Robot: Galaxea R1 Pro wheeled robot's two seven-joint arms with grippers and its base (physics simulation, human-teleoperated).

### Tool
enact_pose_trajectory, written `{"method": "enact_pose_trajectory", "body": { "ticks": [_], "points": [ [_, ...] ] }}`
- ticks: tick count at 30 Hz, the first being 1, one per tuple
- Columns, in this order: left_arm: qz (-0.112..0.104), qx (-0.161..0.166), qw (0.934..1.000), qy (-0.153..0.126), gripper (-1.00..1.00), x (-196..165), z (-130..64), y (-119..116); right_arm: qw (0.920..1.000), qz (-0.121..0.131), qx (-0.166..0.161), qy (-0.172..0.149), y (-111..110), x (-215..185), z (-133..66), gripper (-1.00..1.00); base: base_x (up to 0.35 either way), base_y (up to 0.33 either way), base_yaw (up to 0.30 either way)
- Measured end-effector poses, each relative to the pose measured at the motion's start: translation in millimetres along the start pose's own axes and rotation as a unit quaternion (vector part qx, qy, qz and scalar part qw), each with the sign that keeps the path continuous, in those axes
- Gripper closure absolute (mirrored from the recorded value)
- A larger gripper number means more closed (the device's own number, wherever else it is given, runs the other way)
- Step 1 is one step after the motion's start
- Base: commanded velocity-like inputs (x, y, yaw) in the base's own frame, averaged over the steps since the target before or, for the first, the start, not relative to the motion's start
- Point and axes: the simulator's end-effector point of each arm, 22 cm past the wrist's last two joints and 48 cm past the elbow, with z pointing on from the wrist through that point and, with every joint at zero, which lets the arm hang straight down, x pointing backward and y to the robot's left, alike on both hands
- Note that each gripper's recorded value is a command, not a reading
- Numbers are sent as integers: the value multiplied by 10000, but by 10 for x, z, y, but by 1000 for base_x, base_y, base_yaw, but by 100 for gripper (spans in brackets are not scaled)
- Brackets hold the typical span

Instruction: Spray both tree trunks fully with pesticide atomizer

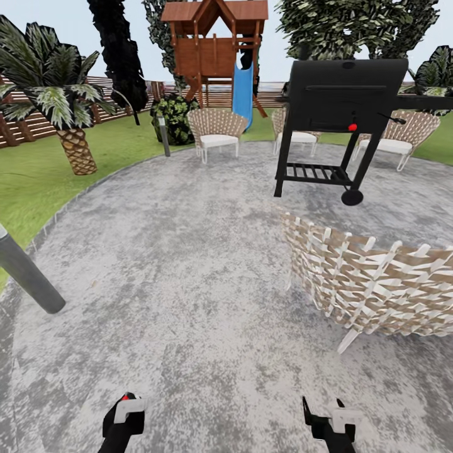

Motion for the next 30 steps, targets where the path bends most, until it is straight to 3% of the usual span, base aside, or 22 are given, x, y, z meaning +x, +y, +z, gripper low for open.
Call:
{"method": "enact_pose_trajectory", "body": {
  "ticks": [4, 6, 12, 30],
  "points": [
    [2, -21, 9998, 220, 100, 273, -137, 25, 10000, -6, -6, 19, 2, 31, -16, -100, 277, 220, 0],
    [-81, -115, 9994, 307, 100, 378, -194, 91, 9998, 8, -23, 206, 34, 195, -77, -100, 284, 194, 0],
    [-94, -136, 9993, 341, 100, 416, -212, 105, 9991, 5, -40, 425, 46, 381, -153, -100, 314, 99, 0],
    [-106, -154, 9993, 336, 100, 412, -211, 122, 9991, 13, -32, 432, 42, 388, -155, -100, 329, 46, 0]
  ]
}}
